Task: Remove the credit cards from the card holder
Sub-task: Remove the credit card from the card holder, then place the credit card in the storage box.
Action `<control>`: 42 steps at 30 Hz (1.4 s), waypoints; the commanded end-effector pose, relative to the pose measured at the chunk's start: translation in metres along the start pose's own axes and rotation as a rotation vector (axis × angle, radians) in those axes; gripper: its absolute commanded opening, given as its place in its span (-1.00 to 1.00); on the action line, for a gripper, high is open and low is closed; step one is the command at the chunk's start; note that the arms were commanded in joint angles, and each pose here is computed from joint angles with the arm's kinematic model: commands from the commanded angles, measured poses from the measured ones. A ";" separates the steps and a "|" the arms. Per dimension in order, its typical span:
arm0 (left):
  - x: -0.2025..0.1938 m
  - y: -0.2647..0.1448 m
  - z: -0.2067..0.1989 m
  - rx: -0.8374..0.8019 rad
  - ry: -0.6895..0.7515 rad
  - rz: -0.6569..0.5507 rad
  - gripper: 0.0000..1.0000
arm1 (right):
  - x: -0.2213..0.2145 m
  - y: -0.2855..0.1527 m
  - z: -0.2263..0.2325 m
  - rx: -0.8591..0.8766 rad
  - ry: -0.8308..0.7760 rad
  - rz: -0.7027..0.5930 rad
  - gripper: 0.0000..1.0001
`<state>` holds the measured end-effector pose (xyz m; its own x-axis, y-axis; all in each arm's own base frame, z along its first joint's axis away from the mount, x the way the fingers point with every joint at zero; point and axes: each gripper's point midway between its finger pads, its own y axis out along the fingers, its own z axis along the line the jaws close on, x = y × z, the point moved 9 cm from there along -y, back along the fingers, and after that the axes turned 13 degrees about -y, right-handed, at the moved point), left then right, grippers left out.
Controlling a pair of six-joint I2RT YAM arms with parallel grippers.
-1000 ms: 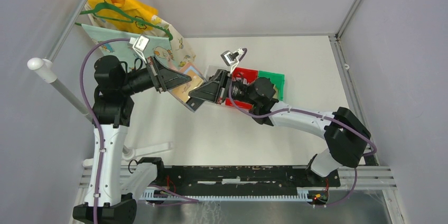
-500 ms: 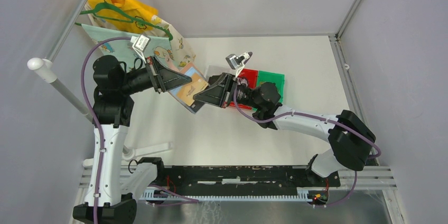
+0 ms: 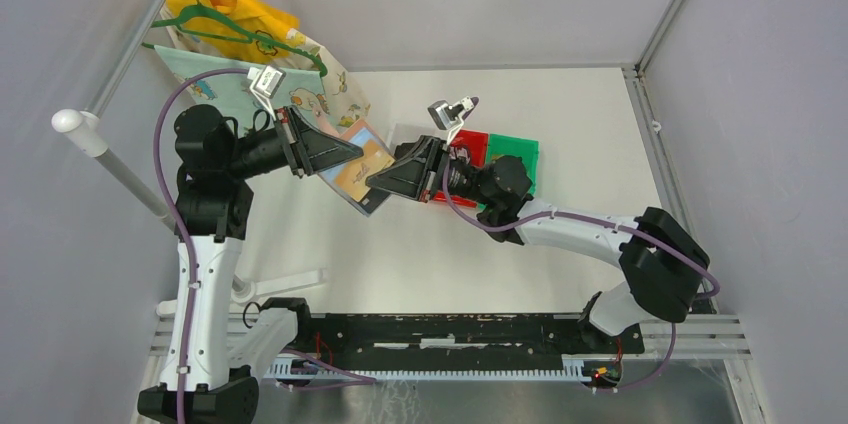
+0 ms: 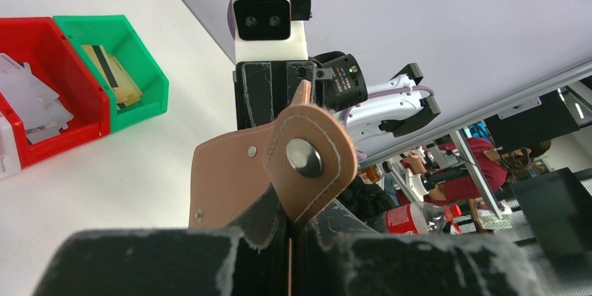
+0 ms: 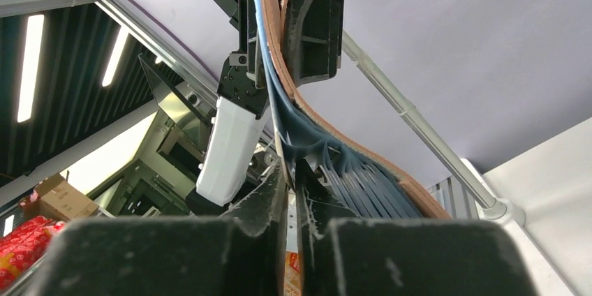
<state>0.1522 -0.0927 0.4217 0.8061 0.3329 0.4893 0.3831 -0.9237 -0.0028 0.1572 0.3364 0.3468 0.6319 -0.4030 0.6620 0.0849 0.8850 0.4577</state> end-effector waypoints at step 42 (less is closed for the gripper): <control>0.004 -0.009 -0.006 0.095 0.355 0.063 -0.96 | 0.086 -0.242 -0.109 -1.424 -0.412 0.646 -1.00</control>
<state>0.1614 -0.0824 0.4117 0.7062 0.2150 0.6746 0.4333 -0.8847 -0.1717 0.2627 0.1317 0.2356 0.6104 0.1680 0.7740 0.6312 0.4871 -0.6036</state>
